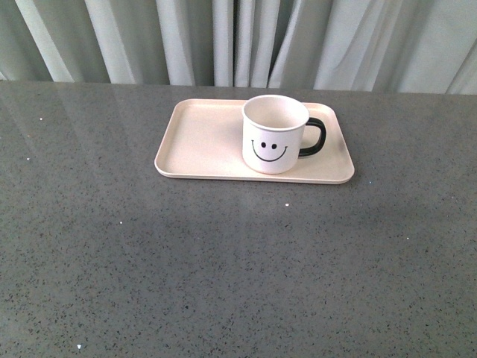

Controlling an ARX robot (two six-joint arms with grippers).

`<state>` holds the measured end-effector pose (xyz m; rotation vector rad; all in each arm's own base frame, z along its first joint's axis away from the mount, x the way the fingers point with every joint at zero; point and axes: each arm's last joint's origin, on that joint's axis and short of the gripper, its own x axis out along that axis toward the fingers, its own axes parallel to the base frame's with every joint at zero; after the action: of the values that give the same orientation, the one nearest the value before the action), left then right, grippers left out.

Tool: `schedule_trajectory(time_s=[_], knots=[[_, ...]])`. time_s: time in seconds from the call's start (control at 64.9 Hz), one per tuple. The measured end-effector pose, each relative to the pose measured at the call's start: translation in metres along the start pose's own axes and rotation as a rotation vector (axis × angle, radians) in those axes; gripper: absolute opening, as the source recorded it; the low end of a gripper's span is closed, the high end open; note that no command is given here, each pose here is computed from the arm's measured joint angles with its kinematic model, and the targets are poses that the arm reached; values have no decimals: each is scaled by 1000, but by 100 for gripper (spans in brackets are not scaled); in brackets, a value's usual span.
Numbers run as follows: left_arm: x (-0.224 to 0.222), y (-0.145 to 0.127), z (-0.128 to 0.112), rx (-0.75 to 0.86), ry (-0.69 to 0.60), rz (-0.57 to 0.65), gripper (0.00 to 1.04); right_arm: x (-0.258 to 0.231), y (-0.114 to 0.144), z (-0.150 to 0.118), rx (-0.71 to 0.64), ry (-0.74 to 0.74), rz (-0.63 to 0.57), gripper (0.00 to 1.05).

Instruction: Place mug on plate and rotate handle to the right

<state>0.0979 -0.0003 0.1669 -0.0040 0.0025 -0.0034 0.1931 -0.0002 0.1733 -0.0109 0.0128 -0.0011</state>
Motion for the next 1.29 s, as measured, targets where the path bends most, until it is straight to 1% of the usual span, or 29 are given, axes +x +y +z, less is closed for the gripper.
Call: schedule_trajectory(time_s=[0.108,0.231,0.539,0.786,1.294], knots=[[0,0,0,0,0,0,96,-11,0,-6,0,-16,0,2],[0,0,0,0,0,0,96,-23,0,-13,0,11,0,2],[0,0,0,0,0,0,96,-44,0,-12,0,3,0,2],[0,0,0,0,0,0,96,-58,0,-5,0,-20,0,2],[0,0,0,0,0,0,96,-75,0,-1,0,-32,0,2]])
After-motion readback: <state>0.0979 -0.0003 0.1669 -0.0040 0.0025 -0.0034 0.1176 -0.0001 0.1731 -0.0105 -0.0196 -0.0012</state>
